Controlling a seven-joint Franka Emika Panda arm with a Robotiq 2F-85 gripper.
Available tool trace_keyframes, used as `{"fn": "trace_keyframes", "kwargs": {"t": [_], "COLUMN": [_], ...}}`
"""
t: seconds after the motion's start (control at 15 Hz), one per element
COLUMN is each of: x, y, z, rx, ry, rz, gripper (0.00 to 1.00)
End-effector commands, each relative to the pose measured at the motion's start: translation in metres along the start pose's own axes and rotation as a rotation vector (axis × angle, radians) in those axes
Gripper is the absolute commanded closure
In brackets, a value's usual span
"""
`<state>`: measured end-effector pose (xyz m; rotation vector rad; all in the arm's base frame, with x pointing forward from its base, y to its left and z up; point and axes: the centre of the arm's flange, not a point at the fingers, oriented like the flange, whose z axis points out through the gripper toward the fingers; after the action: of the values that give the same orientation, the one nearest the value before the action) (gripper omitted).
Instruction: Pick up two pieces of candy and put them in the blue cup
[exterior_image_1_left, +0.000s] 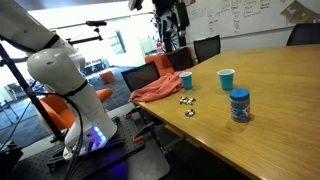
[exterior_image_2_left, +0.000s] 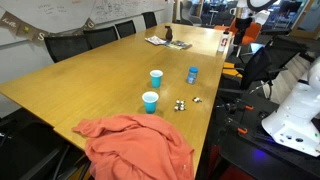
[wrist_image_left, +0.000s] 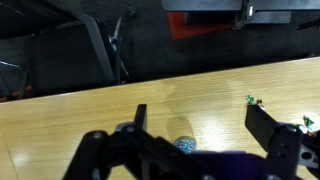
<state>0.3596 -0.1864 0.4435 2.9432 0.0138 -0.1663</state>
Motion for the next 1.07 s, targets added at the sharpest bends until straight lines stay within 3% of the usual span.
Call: {"fn": "trace_keyframes", "kwargs": {"t": [0.0, 0.47, 1.0], "x": [0.000, 0.009, 0.061], "y": [0.000, -0.013, -0.091], "z": [0.000, 0.011, 0.104], "rx": [0.000, -0.027, -0.030], "ry": [0.000, -0.004, 0.013], "rz": [0.000, -0.003, -0.069], "gripper": [0.00, 0.00, 0.00]}}
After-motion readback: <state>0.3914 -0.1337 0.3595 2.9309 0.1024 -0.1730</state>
